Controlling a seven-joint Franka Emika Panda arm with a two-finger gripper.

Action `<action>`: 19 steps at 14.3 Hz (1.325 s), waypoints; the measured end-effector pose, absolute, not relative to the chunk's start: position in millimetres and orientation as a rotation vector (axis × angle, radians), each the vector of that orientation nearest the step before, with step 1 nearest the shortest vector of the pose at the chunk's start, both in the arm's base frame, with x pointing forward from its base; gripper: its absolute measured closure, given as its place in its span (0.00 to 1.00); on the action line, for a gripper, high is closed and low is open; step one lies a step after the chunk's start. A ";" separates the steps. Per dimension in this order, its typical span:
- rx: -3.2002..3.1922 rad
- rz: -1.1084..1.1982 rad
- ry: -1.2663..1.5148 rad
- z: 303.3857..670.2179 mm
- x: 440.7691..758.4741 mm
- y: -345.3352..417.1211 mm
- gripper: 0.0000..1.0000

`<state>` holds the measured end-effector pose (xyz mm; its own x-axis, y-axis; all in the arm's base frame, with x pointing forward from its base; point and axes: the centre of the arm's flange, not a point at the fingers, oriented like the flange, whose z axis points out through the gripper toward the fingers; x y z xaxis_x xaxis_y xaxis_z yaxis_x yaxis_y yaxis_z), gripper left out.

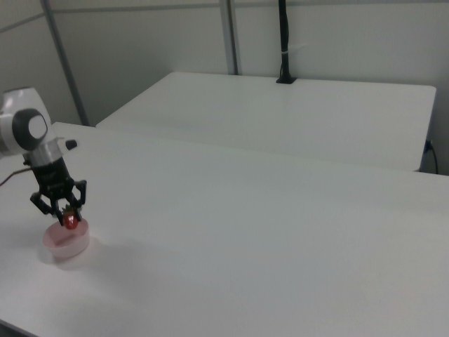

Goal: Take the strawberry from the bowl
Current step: 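Lift the strawberry up out of the bowl, then carry the held strawberry away from the bowl and hold it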

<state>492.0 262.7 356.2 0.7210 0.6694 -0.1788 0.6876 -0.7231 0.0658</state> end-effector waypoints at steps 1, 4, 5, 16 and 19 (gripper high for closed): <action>2.820 -0.209 1.089 374.1 494.8 262.6 0.59; 2.908 -0.136 1.003 436.3 515.2 248.9 0.59; 2.930 -0.108 0.951 443.6 526.9 231.5 0.59; 2.964 -0.116 0.558 325.9 614.6 48.7 0.59; 2.969 -0.111 0.505 325.4 617.2 45.4 0.46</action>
